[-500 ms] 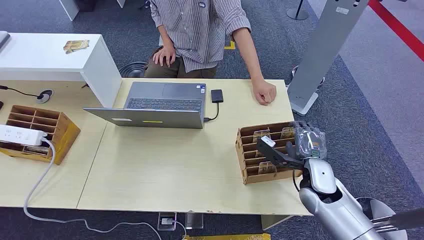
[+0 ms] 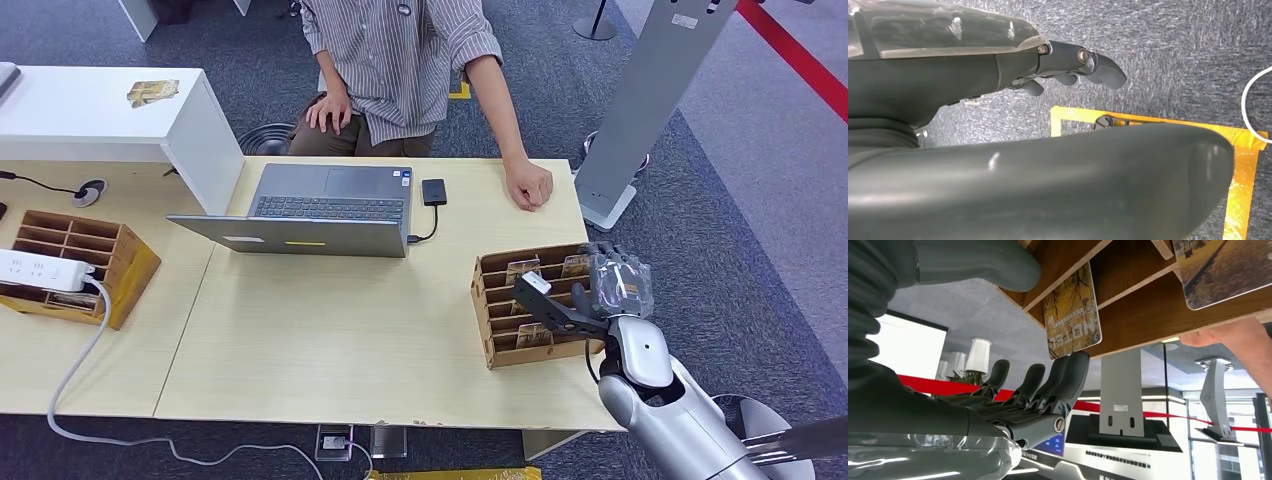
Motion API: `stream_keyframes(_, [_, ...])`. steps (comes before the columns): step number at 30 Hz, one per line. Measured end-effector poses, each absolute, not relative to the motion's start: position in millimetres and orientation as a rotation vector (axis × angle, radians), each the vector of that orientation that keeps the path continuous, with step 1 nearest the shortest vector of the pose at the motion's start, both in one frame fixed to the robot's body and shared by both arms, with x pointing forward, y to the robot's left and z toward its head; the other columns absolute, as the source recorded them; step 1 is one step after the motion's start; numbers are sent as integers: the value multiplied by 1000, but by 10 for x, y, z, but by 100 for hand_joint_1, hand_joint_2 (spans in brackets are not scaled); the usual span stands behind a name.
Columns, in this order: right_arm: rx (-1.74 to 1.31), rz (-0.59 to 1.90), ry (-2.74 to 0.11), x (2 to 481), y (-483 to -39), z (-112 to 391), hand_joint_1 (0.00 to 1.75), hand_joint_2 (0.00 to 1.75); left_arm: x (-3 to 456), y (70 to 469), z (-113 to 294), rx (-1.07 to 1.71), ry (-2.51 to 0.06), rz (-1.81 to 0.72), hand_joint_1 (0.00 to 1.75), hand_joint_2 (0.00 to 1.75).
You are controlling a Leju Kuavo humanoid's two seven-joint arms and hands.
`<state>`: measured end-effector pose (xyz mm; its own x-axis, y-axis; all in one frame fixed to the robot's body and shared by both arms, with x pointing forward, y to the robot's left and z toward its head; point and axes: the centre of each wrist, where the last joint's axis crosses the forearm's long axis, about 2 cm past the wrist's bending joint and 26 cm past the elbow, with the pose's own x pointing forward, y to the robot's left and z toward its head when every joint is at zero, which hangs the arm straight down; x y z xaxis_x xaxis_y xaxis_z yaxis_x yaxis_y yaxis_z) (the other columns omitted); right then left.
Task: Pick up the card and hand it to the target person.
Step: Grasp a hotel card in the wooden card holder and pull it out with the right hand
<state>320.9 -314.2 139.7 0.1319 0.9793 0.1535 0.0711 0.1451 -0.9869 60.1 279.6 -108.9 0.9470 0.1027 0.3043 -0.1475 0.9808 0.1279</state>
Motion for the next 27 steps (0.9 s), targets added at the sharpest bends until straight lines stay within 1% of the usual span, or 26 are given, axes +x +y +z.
stream_keyframes(4, [-1203, 969, -1218, 3206, -3143, 1395, 67, 175, 601, 2797, -1090, 150, -301, 128, 0, 0])
stream_keyframes(8, [-1203, 969, -1218, 3203, -3144, 1391, 70, 175, 601, 2797, -1090, 151, -301, 128, 0, 0])
stream_keyframes(14, [-1208, 968, -1222, 3206, -3145, 1396, 85, 175, 601, 2798, -1090, 152, -304, 128, 0, 0])
stream_keyframes(21, [-1210, 965, -1225, 3209, -3147, 1401, 87, 175, 601, 2798, -1090, 152, -304, 129, 0, 0])
stream_keyframes(27, [-1210, 964, -1228, 3209, -3147, 1401, 96, 175, 601, 2798, -1090, 153, -304, 129, 0, 0])
